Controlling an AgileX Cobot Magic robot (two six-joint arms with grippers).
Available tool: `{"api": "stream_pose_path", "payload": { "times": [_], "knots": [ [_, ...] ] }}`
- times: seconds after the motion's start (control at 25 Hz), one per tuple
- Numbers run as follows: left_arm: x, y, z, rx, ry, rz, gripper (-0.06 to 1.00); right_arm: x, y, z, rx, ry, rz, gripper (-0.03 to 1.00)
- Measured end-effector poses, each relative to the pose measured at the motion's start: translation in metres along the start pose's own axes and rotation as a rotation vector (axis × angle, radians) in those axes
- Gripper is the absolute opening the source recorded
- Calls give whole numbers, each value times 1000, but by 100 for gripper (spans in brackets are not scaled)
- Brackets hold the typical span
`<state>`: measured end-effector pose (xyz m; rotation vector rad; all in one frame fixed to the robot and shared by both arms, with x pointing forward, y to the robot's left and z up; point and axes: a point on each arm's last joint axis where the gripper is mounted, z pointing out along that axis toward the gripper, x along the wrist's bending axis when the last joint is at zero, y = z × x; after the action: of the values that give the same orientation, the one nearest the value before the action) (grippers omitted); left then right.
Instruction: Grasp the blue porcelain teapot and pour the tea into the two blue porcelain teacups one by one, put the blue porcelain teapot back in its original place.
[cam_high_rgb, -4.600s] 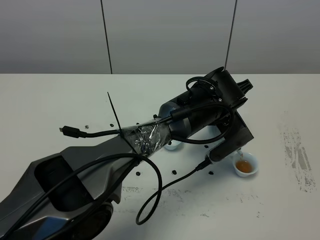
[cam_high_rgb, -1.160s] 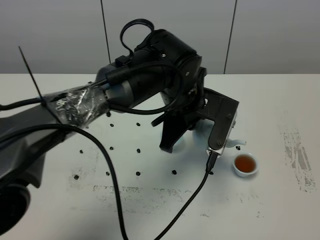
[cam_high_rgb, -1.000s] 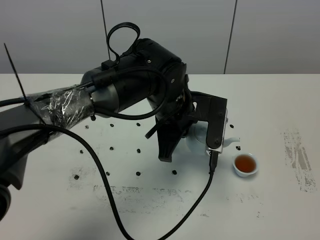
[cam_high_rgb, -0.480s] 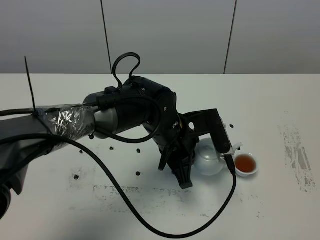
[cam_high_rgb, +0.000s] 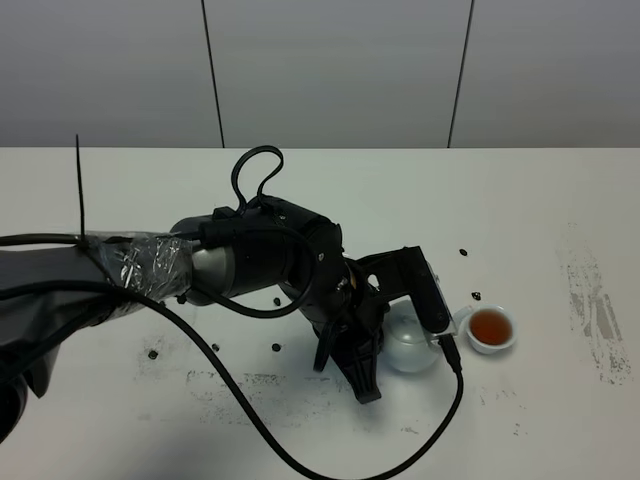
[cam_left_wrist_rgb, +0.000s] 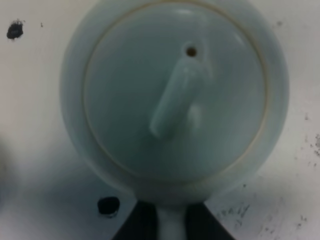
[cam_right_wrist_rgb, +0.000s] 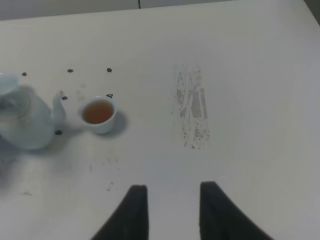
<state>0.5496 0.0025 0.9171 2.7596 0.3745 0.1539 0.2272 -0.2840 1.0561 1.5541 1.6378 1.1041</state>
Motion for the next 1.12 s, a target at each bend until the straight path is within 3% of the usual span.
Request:
{"api": "stream_pose_path", "payload": {
  "times": [0.28,0.48,0.72,0.88,1.12],
  "knots": [
    [-2,-1,-4,-13,5,-8,8,0,0,0,0,0,0,24],
    [7,8,-48,-62,95,60,8,0,0,0,0,0,0,24],
    [55,13,-101,-2,239,139,8,0,0,0,0,2,1,24],
    [92,-3,-119,77,334,257,8,0,0,0,-2,4,2,24],
    [129,-39,-108,211,331,485,8,1,0,0,-3,9,4,24]
  ]
}}
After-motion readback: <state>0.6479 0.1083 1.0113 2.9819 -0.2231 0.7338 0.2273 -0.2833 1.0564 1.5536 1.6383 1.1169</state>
